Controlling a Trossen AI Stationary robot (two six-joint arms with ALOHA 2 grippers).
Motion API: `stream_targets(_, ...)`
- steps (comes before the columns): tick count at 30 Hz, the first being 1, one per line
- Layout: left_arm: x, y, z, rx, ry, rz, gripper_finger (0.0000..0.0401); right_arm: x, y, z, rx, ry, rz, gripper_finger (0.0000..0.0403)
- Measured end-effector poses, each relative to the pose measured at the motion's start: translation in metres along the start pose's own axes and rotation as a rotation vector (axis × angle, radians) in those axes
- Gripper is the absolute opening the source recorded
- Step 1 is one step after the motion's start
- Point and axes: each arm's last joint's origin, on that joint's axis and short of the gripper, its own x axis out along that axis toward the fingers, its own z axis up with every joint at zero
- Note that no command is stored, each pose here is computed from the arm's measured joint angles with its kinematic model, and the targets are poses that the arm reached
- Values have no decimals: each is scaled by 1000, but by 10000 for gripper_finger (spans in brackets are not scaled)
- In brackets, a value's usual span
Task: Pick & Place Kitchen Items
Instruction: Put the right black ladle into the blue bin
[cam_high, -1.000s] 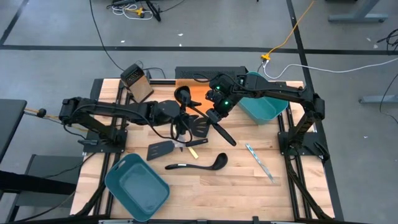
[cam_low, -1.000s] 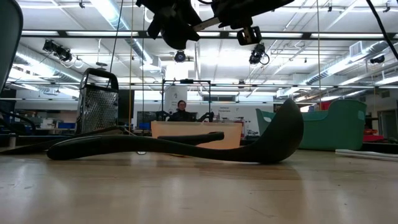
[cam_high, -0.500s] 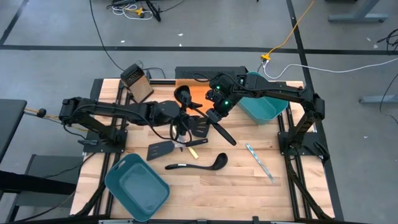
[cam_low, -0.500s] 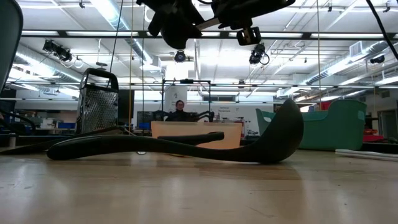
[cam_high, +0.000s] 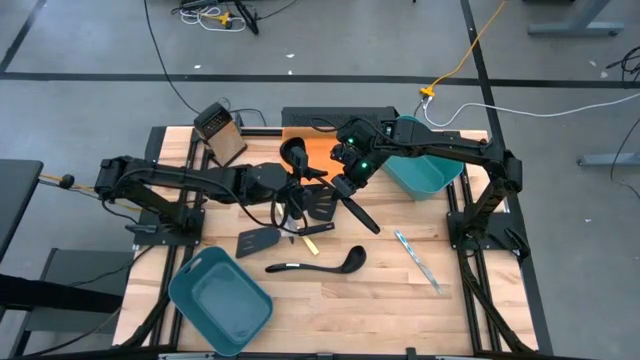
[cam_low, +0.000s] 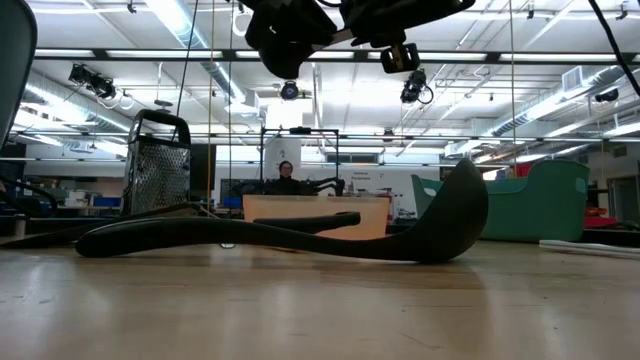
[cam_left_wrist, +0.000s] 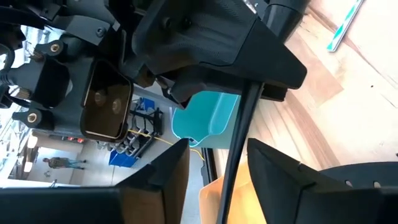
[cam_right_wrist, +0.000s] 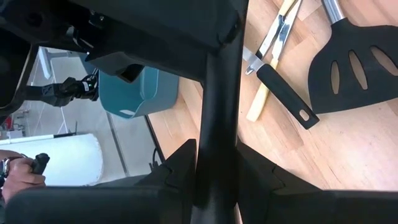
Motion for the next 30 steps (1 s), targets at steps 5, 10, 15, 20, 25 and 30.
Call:
stream_targets(5,0,-2,-2,10,17,-20,140,0,0,0,0,1,1,91)
stream_targets(10,0,-2,-2,11,26,-15,123,0,0,0,2,1,1,91)
stream_targets(15,0,-2,-2,11,26,-15,107,0,0,0,3,1,1,91)
stream_targets(20,0,-2,-2,11,27,-15,89,0,0,0,3,1,1,91)
stream_targets(25,0,-2,-2,12,27,-17,69,0,0,0,3,0,0,91)
stream_targets(30,0,-2,-2,13,28,-18,55,0,0,0,3,1,1,91)
